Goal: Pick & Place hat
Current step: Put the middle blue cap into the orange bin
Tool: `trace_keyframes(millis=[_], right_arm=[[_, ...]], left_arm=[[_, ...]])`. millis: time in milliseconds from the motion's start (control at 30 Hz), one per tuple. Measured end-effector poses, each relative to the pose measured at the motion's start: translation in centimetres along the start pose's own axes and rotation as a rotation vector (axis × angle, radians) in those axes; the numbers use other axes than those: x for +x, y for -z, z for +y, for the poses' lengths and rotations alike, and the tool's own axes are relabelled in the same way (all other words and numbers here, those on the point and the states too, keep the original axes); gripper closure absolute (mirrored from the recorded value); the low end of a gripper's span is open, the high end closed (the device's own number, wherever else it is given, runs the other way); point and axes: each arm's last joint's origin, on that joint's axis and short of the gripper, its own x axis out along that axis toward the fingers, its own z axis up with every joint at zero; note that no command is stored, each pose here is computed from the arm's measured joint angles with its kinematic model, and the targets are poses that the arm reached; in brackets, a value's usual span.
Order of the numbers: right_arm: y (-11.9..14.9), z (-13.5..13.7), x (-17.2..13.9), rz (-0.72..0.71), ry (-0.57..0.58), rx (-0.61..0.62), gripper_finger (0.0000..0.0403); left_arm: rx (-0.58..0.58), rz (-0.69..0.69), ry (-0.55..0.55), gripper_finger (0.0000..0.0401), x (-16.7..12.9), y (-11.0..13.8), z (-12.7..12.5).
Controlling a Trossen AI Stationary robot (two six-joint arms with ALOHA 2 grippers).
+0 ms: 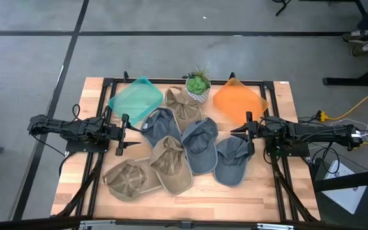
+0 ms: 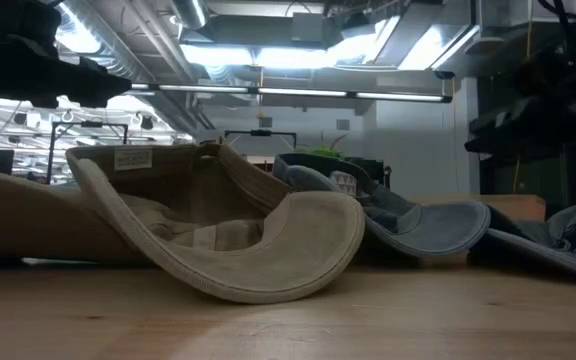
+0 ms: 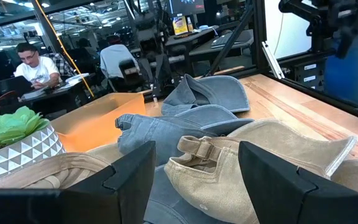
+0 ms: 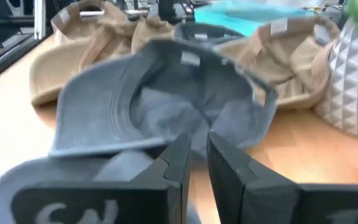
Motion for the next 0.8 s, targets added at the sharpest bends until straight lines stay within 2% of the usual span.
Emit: trace_keyframes(millis=[133, 433, 633, 800], right_arm=[[-4.2, 0.0, -1.1, 0.004, 0.0, 0.0, 0.035], [-13.7, 0.0, -2.4, 0.145, -0.002, -0.004, 0.035], [-18.4, 0.3, 0.4, 0.191, -0.027, -0.03, 0.035], [-20.3, 1.1, 4.3, 0.264, -0.065, -0.045, 0.035]], left_arm=[[0.0, -0.001, 0.0, 0.0175, 0.0, 0.0, 0.0], [0.0, 0.0, 0.0, 0.0175, 0.0, 0.0, 0.0], [0.0, 0.0, 0.0, 0.0175, 0.0, 0.0, 0.0], [0.0, 0.0, 0.0, 0.0175, 0.0, 0.0, 0.0]])
